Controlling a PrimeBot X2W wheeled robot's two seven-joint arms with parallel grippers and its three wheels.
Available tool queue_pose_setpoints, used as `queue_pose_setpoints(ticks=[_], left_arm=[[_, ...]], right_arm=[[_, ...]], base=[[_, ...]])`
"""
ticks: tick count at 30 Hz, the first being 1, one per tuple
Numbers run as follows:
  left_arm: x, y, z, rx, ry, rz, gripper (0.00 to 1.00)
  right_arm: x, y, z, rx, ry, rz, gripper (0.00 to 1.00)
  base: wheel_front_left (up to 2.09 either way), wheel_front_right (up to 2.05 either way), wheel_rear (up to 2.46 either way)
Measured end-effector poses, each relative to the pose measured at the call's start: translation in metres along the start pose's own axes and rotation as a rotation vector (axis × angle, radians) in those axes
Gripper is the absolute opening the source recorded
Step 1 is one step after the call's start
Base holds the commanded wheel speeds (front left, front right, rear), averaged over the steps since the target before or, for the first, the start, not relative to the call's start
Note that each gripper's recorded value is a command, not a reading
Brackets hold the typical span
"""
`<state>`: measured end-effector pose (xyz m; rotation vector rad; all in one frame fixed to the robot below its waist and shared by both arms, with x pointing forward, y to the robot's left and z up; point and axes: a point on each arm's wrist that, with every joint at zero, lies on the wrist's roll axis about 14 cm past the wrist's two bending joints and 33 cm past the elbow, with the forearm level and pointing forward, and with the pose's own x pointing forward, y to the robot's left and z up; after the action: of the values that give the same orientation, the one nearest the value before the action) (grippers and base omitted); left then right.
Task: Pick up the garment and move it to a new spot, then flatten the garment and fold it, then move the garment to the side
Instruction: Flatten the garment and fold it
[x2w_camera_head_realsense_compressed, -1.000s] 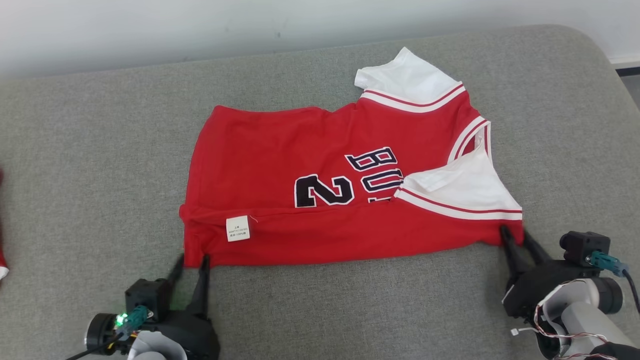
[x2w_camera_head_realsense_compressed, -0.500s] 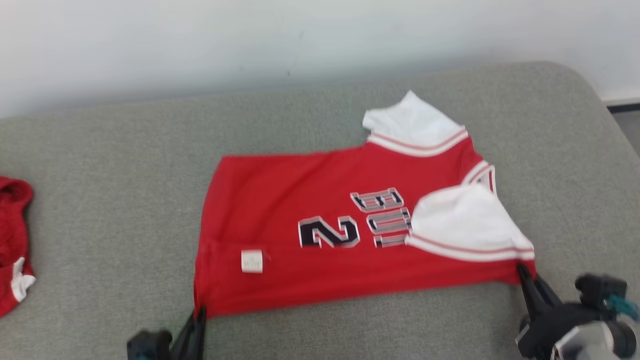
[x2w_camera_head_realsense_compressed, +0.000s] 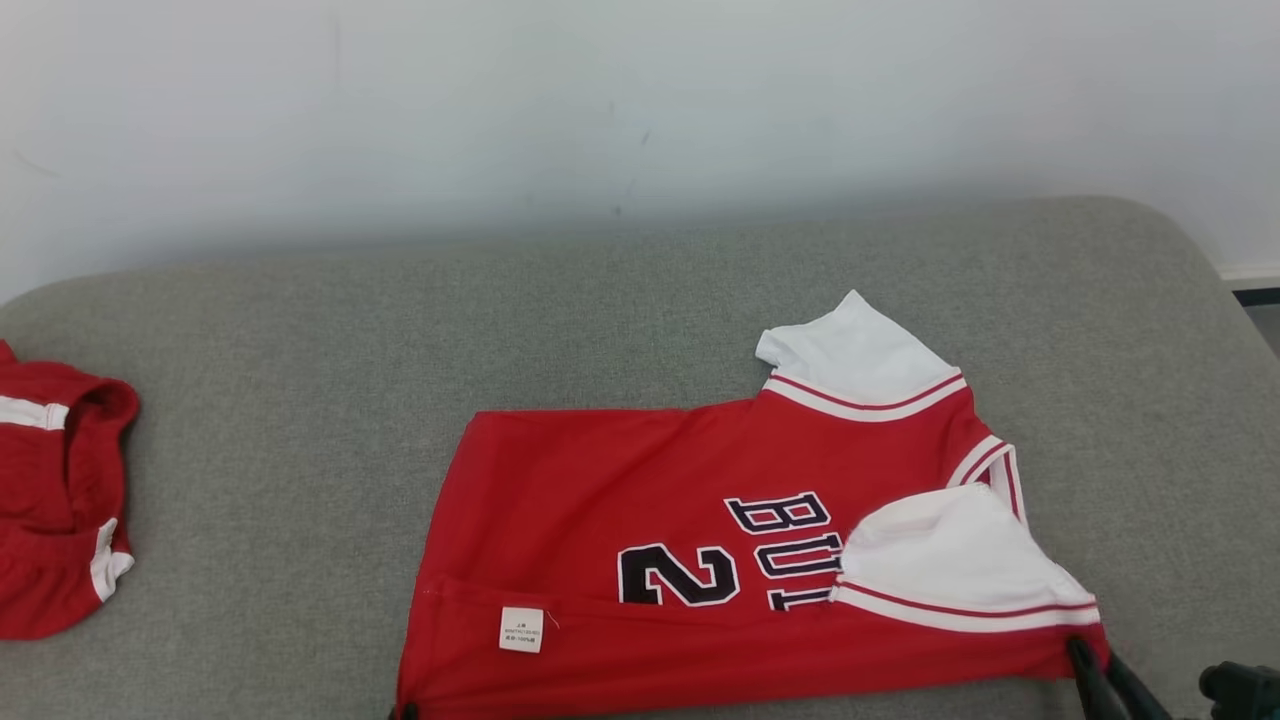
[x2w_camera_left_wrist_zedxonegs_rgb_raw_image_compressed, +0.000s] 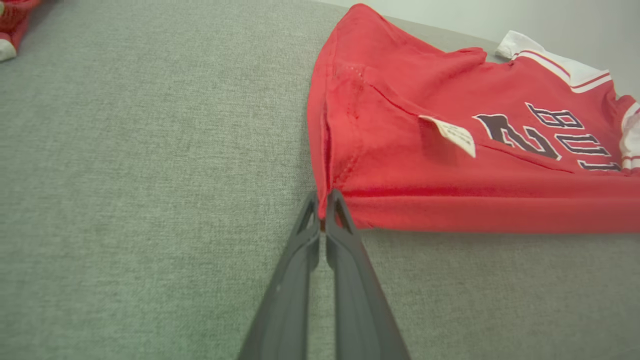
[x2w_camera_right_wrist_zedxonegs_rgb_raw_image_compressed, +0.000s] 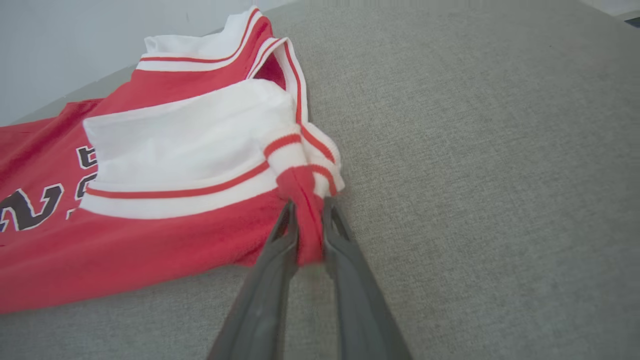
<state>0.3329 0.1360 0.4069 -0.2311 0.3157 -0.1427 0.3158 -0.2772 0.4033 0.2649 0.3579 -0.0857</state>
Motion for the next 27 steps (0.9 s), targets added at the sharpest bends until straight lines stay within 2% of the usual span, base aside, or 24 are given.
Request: queue_pose_setpoints(ticks=[1,7,16,22,27], left_arm=[[0.000,0.000,0.001,0.003,-0.005,0.000,1.00],[0.000,0.003,0.028,-0.007,-0.102,0.026,1.00],[-0.014,0.024,0.105,0.096,-0.359,0.110,1.00],[-0.022,0.034,0.132,0.177,-0.443,0.139,1.00],[-0.026,0.037,0.125,0.212,-0.422,0.126,1.00]], right_arm=[[-0.001,0.000,0.003,-0.005,-0.009,-0.001,1.00],[-0.006,0.006,0.039,-0.032,-0.141,0.003,1.00],[-0.013,0.045,0.096,-0.099,-0.364,0.069,1.00],[-0.015,0.059,0.112,-0.119,-0.450,0.090,1.00],[-0.014,0.068,0.106,-0.119,-0.457,0.105,1.00]], base=[[0.00,0.00,0.00],[0.00,0.00,0.00],[0.00,0.00,0.00],[0.00,0.00,0.00],[0.00,0.00,0.00]])
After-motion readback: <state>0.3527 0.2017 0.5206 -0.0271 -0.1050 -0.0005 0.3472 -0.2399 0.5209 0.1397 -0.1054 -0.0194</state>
